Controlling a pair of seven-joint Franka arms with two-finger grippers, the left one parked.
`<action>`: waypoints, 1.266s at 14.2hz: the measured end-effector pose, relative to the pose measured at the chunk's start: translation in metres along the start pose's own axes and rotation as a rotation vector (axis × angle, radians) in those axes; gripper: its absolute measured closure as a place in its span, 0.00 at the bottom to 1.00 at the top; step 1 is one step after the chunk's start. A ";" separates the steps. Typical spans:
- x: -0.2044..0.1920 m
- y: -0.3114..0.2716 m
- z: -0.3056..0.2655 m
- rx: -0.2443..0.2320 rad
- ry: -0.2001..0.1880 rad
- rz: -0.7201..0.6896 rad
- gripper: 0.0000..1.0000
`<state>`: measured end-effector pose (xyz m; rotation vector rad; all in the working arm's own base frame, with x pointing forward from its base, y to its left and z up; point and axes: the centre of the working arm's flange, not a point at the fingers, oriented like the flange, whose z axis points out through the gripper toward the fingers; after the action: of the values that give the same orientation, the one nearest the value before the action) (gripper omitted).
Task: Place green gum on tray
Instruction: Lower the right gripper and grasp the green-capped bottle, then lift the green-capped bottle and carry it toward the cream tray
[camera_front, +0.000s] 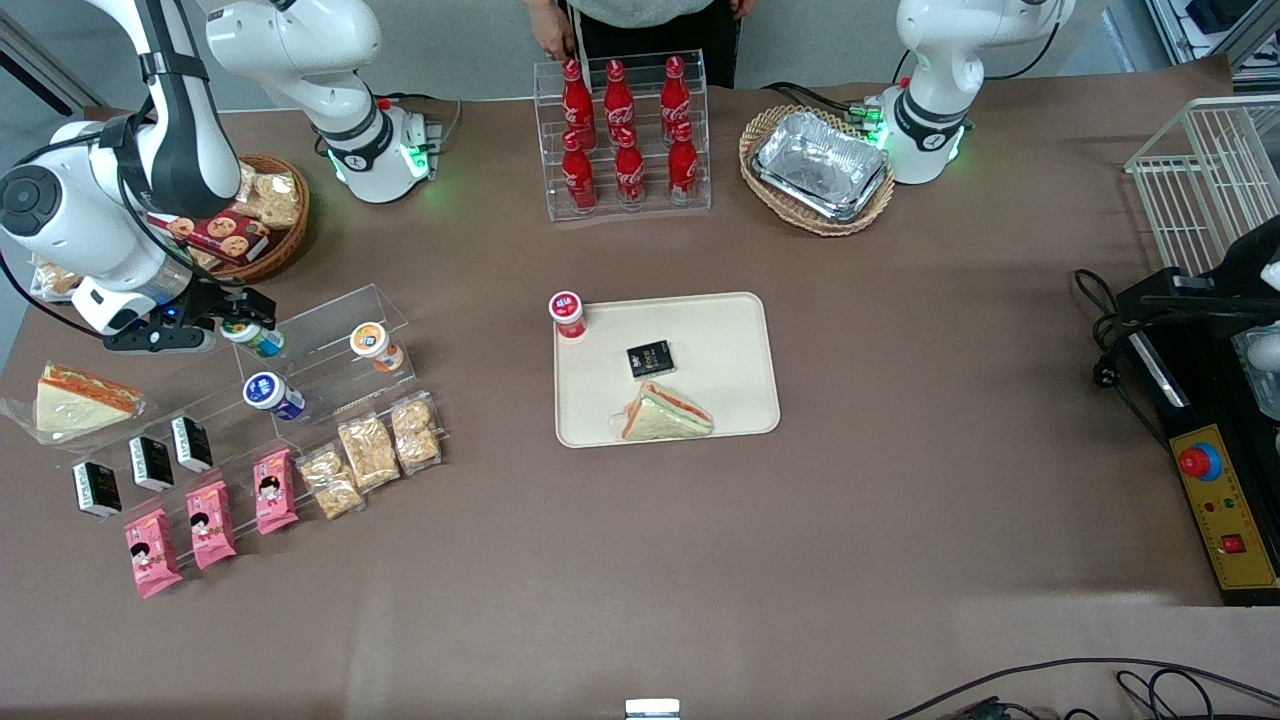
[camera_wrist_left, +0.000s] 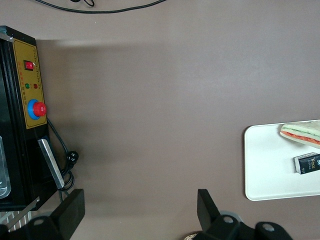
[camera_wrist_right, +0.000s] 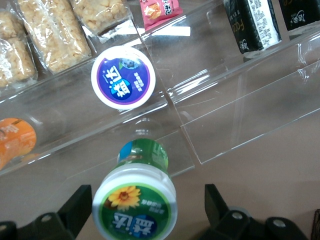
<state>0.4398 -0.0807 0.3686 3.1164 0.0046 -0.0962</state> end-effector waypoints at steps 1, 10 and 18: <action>0.000 0.001 0.000 0.001 0.000 0.002 0.01; -0.002 0.003 -0.002 0.013 0.008 0.015 0.25; -0.002 0.001 -0.005 0.020 0.014 0.019 0.41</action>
<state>0.4384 -0.0815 0.3734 3.1367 -0.0257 -0.0751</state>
